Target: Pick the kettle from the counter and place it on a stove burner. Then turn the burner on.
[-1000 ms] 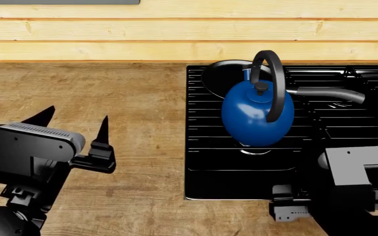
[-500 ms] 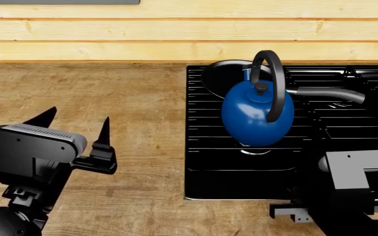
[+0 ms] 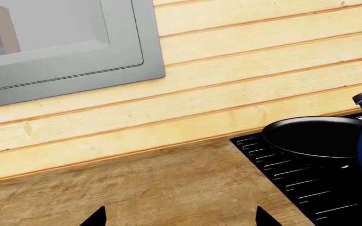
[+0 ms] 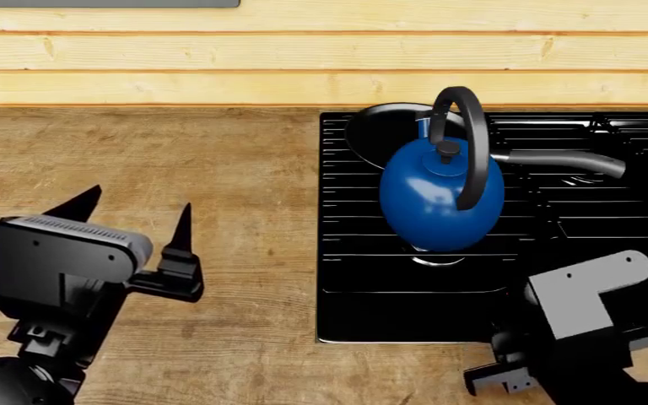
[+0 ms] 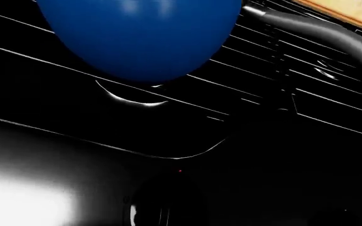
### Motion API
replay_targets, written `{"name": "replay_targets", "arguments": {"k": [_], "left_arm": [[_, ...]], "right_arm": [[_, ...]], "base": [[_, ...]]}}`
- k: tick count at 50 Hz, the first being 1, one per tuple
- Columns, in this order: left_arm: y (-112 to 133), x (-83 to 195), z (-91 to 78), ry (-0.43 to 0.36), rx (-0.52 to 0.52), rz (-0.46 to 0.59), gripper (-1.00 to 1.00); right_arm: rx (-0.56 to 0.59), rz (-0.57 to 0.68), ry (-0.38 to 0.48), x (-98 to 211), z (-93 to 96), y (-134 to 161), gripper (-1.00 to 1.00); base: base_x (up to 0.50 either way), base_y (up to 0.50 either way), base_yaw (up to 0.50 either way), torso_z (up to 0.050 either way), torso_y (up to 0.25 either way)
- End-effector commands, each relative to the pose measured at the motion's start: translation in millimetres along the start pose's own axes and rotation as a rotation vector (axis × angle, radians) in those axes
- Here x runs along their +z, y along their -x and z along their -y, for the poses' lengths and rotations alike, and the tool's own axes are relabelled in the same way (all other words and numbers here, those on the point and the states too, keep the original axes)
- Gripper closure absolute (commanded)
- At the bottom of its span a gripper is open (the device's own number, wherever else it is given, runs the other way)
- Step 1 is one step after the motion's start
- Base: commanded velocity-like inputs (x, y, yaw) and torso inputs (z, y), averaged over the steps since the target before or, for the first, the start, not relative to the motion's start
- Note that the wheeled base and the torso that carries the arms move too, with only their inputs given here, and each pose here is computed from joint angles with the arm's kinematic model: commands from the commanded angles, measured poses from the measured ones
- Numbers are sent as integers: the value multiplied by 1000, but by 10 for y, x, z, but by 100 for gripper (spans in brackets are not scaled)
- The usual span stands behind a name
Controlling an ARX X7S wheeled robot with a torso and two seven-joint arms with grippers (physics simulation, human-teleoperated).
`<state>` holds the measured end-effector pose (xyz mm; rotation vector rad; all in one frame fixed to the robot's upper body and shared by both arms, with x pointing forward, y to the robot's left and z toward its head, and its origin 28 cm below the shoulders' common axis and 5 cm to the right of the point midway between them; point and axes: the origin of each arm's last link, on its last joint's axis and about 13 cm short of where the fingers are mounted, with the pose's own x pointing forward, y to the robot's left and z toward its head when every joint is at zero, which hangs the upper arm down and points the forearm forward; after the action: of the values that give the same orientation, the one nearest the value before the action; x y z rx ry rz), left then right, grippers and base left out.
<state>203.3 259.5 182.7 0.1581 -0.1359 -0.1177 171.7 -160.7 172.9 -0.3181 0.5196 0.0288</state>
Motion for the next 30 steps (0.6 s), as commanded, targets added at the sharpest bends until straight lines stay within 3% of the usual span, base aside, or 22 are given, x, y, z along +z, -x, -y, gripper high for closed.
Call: {"name": "replay_targets", "arguments": {"k": [1, 23, 30], "left_arm": [[4, -7, 10, 0, -5, 0, -100], [16, -16, 36, -1, -16, -1, -100], [11, -23, 41, -1, -18, -3, -100]], "right_arm": [[10, -53, 142, -111, 44, -33, 100], [-27, -88, 223, -116, 282, 25, 100], [-20, -103, 315, -163, 358, 55, 100]], "base": [[0, 0, 3, 0, 0], [0, -1, -1, 0, 0], [-3, -3, -6, 0, 0]]}}
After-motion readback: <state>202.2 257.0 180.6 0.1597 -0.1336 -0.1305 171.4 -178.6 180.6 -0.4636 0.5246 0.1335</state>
